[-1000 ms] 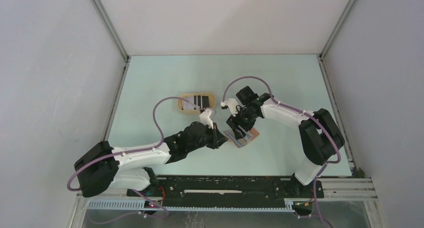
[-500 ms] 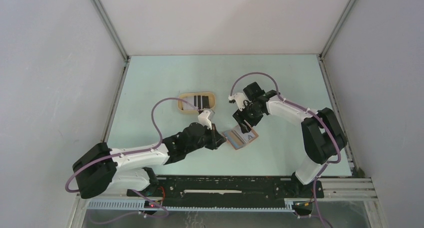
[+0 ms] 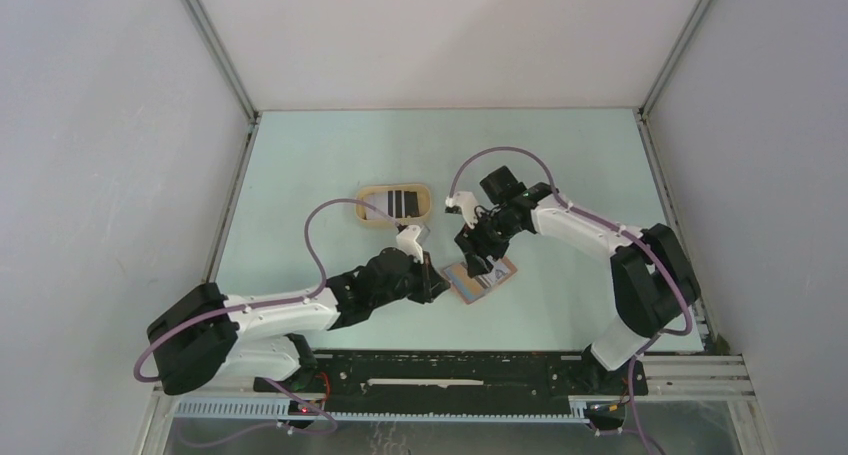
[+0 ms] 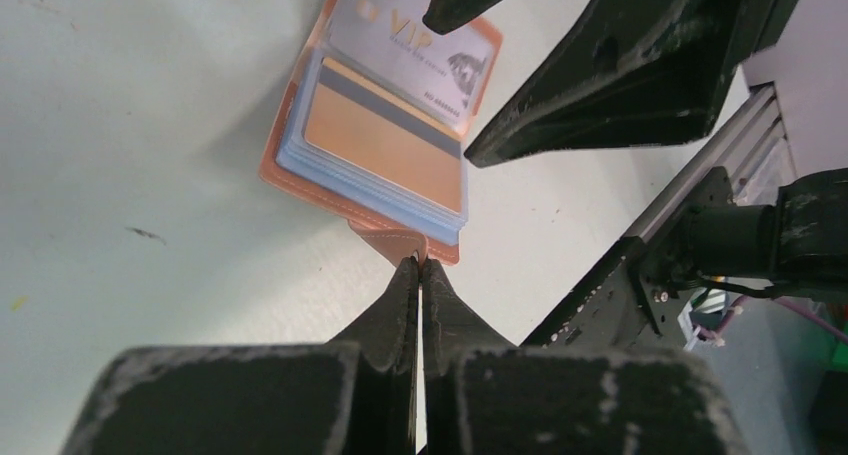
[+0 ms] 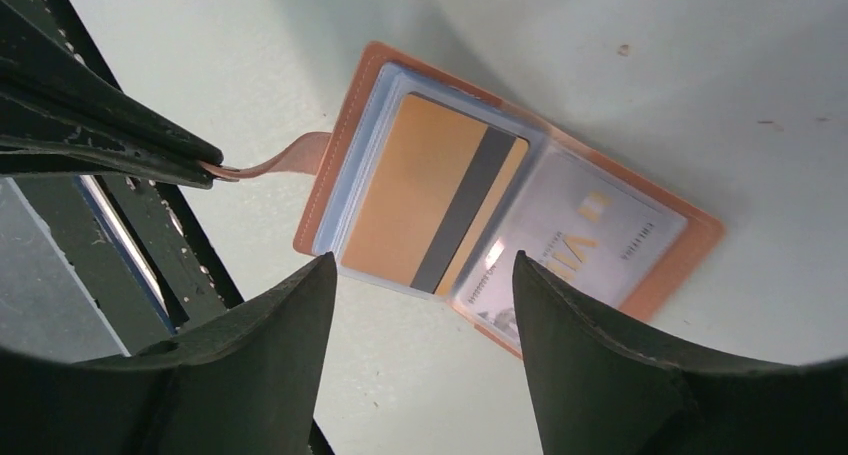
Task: Put the credit cards into the card holder
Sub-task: Open the card holder at the center of the board.
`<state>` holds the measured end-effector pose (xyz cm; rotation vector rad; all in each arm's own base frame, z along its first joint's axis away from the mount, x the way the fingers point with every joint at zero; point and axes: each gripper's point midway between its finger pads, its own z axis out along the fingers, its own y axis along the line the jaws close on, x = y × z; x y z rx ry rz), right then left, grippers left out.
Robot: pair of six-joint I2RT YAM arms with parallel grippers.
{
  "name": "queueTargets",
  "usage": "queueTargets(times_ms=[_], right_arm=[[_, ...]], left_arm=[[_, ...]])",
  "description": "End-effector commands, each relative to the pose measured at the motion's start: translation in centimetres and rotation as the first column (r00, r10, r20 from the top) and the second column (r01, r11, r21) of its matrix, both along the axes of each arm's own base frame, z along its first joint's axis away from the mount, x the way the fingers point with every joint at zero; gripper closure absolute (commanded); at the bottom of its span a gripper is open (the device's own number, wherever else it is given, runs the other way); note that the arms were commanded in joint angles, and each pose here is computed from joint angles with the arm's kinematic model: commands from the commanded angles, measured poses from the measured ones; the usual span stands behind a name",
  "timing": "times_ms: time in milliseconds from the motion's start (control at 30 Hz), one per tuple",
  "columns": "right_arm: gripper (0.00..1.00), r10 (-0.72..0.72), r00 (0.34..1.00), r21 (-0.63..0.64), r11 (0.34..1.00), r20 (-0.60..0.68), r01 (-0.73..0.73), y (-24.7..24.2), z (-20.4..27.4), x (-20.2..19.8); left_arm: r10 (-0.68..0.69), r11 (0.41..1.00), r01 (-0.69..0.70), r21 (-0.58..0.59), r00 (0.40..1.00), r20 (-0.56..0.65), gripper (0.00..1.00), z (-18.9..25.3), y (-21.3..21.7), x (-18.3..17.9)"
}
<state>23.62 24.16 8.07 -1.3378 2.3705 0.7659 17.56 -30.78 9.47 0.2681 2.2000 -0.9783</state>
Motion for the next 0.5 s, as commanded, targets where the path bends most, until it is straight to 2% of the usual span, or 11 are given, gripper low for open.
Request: queueTargets(times_ms=[0,267,467], right_arm=[[0.24,0.009,1.0,-0.052,0.999,-0.012,-0.01,0.8,-1.6,-0.5],[0.18,0.014,1.0,-0.126,0.992,0.005,-0.013,1.3,-3.3,-0.7],[0.08,0.014,1.0,-0.158,0.987,0.021,-0.011,1.6,-3.9,-0.8]], left_arm=[[-0.019,1.0,0.019,0.001,0.999,-0.027,1.0,-1.1,0.0,-0.6],[-0.028,1.0,0.028,-0.002,0.999,-0.033,1.0,-1.3,-0.2,-0.7],[-0.03,1.0,0.03,-0.007,0.999,-0.031,1.0,-1.1,-0.2,-0.7]])
